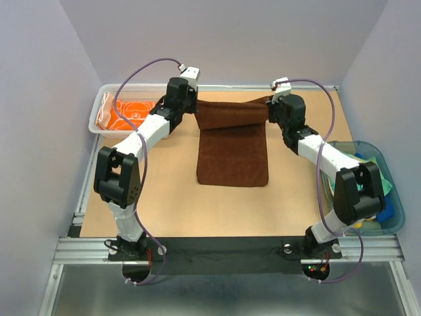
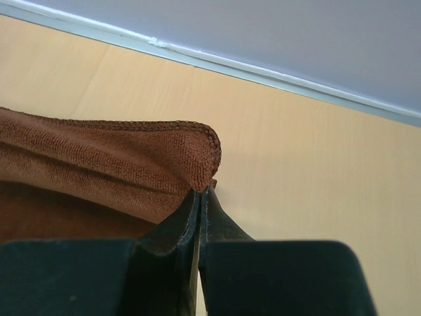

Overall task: Fold and stack the towels
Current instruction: Fold the towel

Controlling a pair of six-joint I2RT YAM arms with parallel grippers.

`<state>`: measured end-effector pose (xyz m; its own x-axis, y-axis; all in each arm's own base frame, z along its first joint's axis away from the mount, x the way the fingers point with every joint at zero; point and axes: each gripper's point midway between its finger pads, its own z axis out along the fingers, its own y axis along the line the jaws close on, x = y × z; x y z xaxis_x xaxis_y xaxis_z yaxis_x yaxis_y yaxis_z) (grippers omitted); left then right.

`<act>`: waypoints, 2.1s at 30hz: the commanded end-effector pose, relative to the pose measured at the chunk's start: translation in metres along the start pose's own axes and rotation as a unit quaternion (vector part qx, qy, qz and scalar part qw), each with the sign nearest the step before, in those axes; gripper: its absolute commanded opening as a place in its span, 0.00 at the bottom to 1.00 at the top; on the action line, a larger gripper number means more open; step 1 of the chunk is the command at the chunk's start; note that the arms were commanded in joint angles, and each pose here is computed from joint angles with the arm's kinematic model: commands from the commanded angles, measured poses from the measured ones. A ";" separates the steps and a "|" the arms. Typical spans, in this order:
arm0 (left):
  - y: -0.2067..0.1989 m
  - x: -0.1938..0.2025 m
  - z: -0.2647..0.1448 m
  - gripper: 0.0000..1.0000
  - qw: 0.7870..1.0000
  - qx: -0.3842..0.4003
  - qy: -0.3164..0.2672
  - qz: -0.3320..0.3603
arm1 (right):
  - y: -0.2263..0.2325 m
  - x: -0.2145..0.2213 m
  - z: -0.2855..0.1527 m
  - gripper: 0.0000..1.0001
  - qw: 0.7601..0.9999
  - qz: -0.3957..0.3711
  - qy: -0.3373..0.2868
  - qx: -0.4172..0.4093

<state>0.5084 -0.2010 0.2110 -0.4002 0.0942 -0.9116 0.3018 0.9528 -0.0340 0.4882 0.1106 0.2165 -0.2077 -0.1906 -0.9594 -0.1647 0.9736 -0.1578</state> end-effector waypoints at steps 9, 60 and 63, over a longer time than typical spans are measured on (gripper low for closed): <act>-0.003 0.031 -0.034 0.00 0.999 0.018 0.027 -0.039 | -0.006 0.041 -0.036 0.01 0.996 0.066 0.057 0.011; -0.027 0.196 -0.059 0.00 0.969 -0.008 0.245 -0.038 | 0.036 0.210 -0.095 0.01 0.930 0.210 0.300 0.019; -0.027 0.201 -0.059 0.00 0.966 -0.012 0.257 -0.034 | 0.035 0.207 -0.095 0.01 0.932 0.208 0.296 0.018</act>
<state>0.3687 -0.2036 0.0534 -0.7887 0.1511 -0.5960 0.2775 0.9524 -0.1258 0.3443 0.1116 0.0313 -0.7642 0.1691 -0.6224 0.0251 0.9721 0.2333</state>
